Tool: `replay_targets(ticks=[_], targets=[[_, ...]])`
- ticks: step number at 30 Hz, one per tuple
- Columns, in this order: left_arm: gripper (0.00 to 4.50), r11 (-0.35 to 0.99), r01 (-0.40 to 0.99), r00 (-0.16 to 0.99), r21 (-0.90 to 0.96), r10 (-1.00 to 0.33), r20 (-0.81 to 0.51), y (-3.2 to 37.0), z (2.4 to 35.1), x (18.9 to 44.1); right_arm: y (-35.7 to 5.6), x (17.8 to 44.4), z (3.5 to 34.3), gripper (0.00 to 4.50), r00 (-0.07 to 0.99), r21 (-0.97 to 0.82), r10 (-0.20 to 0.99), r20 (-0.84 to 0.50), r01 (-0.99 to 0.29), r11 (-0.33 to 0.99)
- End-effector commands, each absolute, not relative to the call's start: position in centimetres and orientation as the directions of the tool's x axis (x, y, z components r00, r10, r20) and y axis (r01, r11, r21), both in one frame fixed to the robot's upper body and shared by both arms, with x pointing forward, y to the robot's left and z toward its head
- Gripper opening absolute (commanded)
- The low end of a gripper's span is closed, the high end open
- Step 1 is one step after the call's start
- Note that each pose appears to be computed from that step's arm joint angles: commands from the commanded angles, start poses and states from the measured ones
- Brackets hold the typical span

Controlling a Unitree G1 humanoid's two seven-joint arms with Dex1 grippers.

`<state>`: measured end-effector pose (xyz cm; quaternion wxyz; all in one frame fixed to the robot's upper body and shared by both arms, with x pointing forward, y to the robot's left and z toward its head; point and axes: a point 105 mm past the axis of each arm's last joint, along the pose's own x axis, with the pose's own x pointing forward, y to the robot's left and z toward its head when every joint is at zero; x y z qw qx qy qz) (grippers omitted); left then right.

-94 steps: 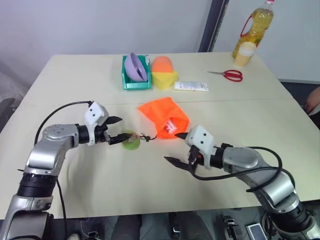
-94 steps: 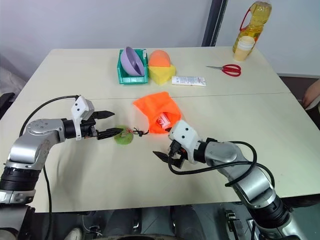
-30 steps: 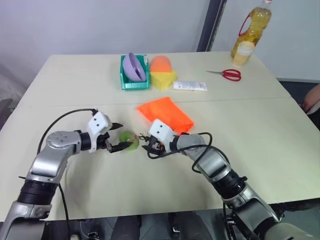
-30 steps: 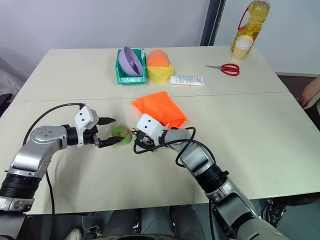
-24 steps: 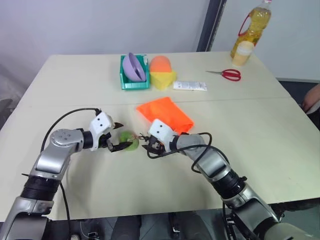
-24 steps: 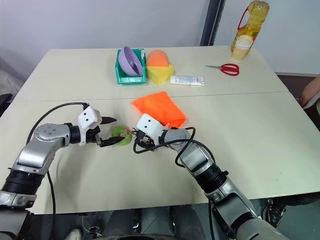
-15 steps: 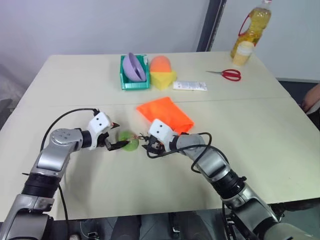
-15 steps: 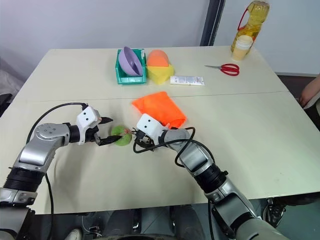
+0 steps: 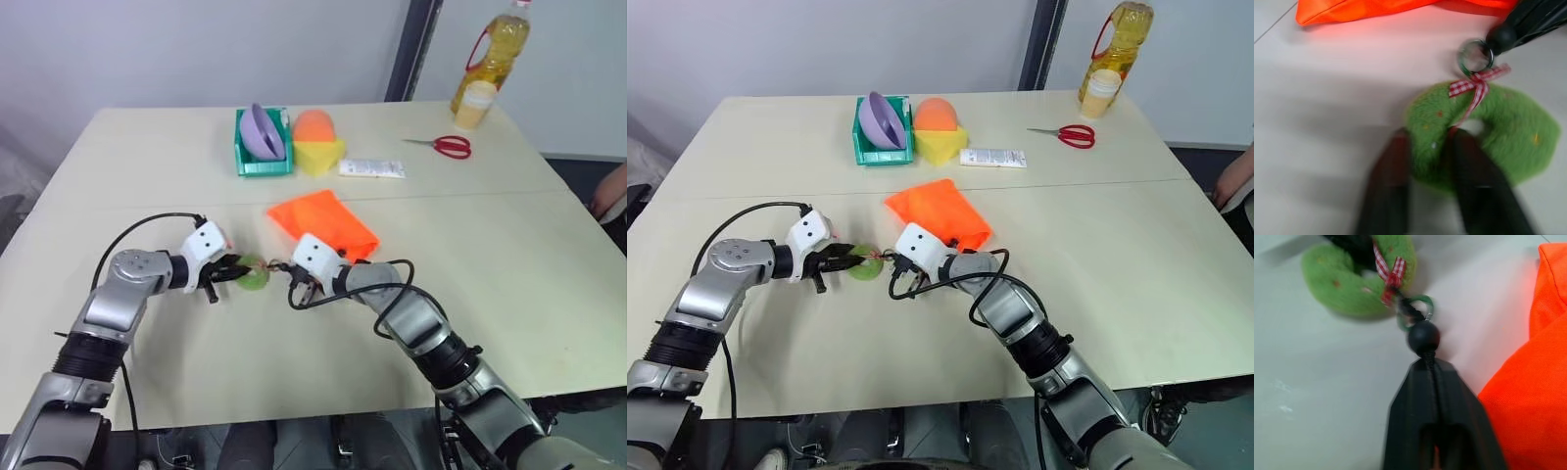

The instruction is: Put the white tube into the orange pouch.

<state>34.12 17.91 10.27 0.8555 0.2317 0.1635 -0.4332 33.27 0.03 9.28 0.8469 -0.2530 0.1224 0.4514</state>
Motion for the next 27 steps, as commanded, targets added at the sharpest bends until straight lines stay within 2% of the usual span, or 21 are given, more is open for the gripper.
replay_targets(ticks=[1,7,10,13,27], targets=[[0.04,0.552,0.790,0.601,0.266,-0.613,-0.514,18.8,9.6,34.4,0.5,33.2,10.5,0.00,0.570,-0.367,0.718,-0.398,-0.817,0.445],[0.04,0.573,0.771,0.625,0.279,-0.595,-0.505,19.3,9.8,34.7,0.7,33.0,10.8,0.00,0.545,-0.379,0.740,-0.393,-0.830,0.410],[0.00,0.586,0.760,0.638,0.282,-0.590,-0.494,19.4,10.0,34.9,0.8,32.9,10.9,0.91,0.536,-0.388,0.750,-0.388,-0.833,0.395],[0.00,0.599,0.744,0.657,0.295,-0.580,-0.481,19.7,10.2,35.2,0.7,33.1,11.2,2.38,0.550,-0.409,0.748,-0.372,-0.820,0.400],[0.00,0.628,0.737,0.662,0.250,-0.597,-0.453,19.7,10.4,34.7,1.8,33.2,11.6,2.38,0.538,-0.418,0.775,-0.331,-0.820,0.391]])
